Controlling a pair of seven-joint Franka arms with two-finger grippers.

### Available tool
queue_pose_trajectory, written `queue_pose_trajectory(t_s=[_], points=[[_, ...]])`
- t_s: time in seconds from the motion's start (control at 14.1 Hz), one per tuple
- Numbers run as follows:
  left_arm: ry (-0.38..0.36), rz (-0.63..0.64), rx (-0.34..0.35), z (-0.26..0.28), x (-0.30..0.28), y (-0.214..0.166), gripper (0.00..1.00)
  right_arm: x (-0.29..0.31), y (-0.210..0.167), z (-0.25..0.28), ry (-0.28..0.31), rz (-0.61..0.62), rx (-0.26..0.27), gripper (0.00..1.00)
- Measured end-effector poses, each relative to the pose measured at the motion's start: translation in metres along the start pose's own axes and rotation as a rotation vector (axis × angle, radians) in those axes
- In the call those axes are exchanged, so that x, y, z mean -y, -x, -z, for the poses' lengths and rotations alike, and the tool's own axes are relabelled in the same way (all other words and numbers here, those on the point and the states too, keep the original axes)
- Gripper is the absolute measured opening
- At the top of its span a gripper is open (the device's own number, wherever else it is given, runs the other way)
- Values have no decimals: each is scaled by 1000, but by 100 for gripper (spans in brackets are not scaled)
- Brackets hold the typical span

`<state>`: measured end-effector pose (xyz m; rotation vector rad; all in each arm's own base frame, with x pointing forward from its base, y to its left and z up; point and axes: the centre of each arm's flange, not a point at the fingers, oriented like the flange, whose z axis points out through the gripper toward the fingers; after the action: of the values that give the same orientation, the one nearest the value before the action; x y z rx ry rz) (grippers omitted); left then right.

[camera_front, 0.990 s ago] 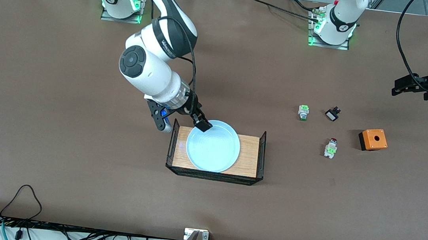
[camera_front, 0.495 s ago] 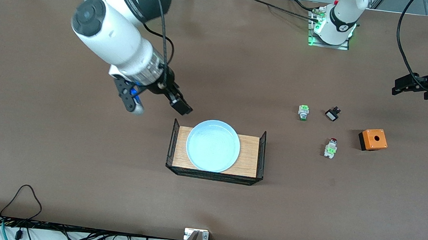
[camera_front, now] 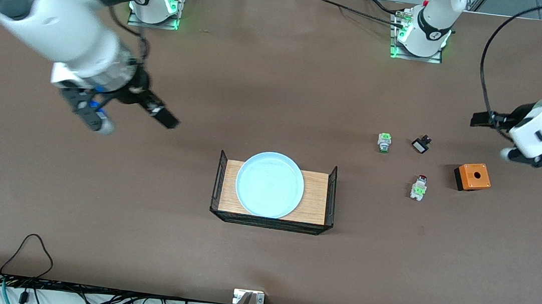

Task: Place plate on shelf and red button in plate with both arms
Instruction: 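Withdraw the right gripper while the left gripper reaches the red-button switch, then grasp the red-button switch with the left gripper and lift it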

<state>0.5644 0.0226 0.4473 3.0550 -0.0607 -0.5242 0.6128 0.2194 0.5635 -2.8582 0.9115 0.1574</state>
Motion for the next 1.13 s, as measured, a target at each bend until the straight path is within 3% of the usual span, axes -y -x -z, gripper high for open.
queue_pose_trajectory(t_s=[0.42,0.78,1.13], points=[[-8,-94,-91,-87,-2,-86,100,-77,-74,22,122,221,-66,100],[-25,-231,-145,-145,-10,-127,100,-141,-124,47,246,481,-123,100],[-46,-291,-171,-192,-28,-141,100,-192,-145,74,255,503,-122,100]])
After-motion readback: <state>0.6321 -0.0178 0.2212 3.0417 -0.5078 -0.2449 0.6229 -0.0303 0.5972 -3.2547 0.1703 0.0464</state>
